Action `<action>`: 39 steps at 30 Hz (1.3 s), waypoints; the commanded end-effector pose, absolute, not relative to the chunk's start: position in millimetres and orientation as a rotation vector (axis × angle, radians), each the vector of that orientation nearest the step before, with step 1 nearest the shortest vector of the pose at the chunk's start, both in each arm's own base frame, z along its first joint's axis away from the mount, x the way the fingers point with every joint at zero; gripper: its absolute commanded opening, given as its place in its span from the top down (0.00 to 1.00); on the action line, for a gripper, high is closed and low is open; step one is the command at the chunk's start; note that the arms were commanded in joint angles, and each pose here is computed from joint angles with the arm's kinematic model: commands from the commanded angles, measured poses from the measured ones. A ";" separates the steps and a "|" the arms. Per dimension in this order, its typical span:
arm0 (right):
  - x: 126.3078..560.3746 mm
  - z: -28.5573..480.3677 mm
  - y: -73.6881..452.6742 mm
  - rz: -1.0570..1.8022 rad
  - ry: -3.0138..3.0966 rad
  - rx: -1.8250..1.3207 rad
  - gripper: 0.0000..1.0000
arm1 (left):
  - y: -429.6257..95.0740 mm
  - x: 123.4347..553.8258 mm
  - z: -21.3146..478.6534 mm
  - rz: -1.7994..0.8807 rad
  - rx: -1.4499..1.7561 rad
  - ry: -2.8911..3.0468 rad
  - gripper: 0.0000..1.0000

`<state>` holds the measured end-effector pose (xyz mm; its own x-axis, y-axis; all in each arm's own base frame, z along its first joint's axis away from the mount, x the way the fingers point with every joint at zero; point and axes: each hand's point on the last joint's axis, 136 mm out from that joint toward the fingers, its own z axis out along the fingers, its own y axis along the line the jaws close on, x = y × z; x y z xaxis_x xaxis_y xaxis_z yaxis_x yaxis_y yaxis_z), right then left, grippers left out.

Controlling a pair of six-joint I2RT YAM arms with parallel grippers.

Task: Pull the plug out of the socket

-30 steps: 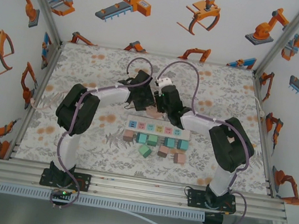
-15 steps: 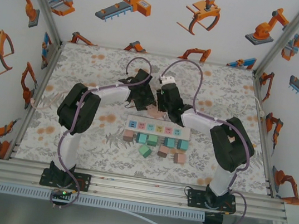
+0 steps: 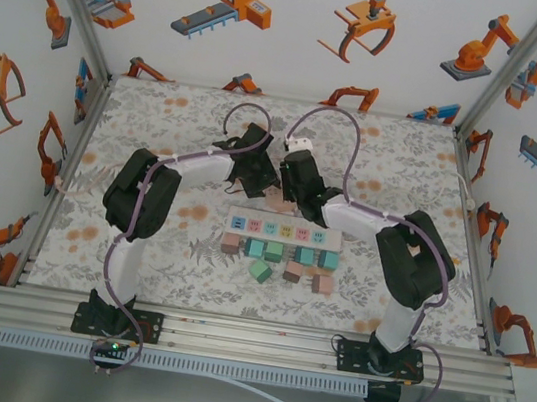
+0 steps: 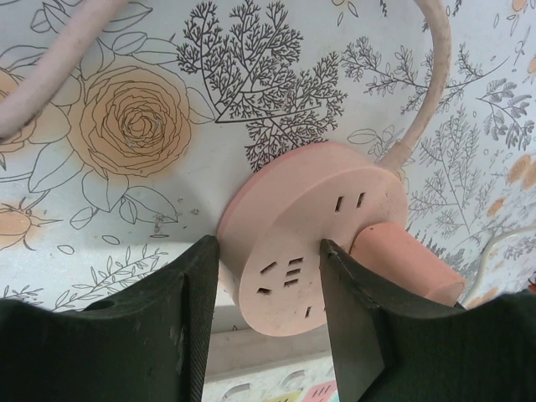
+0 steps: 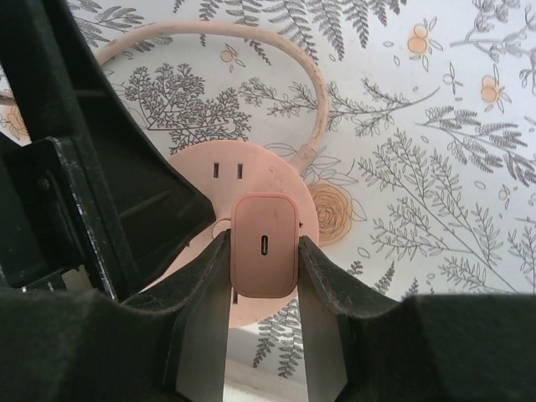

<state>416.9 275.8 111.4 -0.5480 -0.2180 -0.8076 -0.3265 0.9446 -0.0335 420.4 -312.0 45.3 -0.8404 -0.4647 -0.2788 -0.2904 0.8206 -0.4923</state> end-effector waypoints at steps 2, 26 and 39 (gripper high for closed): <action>426.9 185.4 292.7 0.269 2.066 -0.267 1.00 | -238.4 389.3 -47.0 -0.096 -0.650 2.743 0.51; 440.0 189.3 270.3 0.139 2.003 -0.334 1.00 | -260.0 431.8 37.1 -0.362 -0.396 2.502 0.46; 419.5 269.2 271.5 0.402 1.907 -0.278 1.00 | -284.2 423.1 215.0 -0.759 -0.052 2.077 0.35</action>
